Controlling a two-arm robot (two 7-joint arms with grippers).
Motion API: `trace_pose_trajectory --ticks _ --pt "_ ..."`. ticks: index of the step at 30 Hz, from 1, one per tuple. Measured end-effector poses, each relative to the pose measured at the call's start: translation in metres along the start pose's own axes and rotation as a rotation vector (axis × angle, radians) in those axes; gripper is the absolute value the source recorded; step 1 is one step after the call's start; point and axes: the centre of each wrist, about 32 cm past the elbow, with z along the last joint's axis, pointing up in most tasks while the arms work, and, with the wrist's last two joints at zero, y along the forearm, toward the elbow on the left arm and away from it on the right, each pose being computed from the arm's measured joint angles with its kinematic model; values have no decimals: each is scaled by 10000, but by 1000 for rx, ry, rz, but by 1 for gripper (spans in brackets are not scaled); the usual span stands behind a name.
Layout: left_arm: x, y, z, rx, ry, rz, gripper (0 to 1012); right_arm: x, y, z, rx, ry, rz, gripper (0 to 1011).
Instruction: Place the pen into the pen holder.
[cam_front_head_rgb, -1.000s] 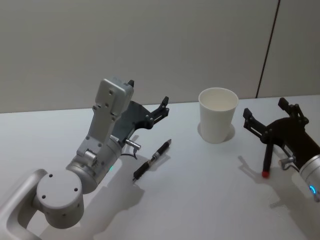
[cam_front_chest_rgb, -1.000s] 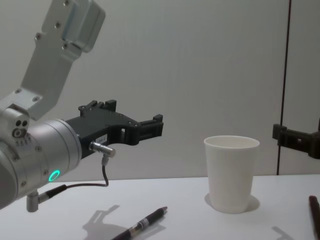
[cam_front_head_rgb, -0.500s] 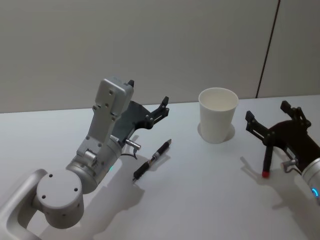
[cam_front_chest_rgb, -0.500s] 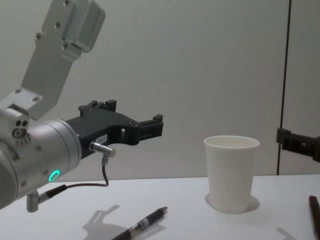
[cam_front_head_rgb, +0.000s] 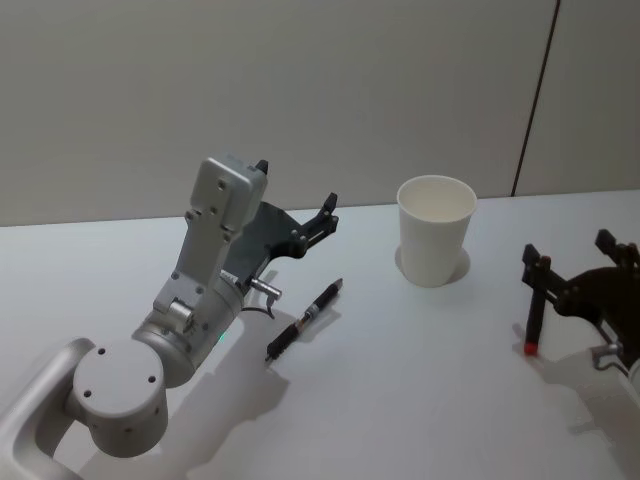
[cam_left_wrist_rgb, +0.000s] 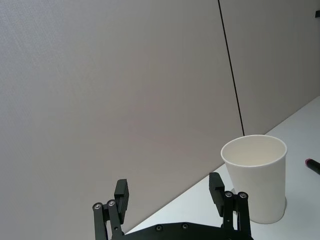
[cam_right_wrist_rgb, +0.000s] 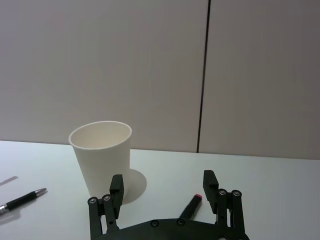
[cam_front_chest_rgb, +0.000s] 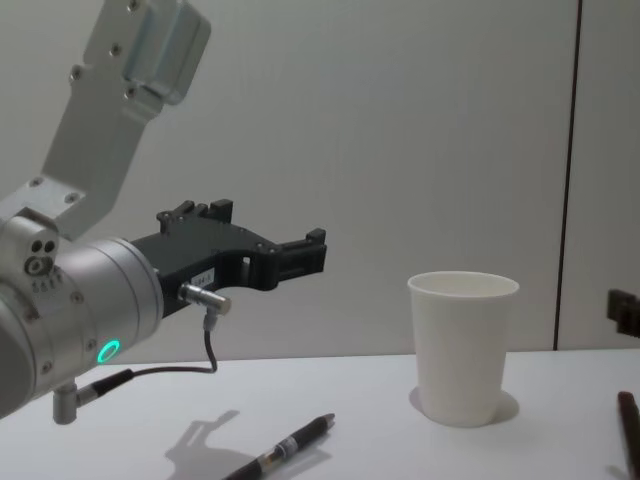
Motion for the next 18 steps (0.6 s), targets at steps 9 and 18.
trace_pose_trajectory --ticks 9,18 --pt "0 0 0 0 0 0 1001 6 6 -28 -37 15 -54 1001" --pt "0 0 0 0 0 0 1001 -5 152 -63 -89 37 -85 1001"
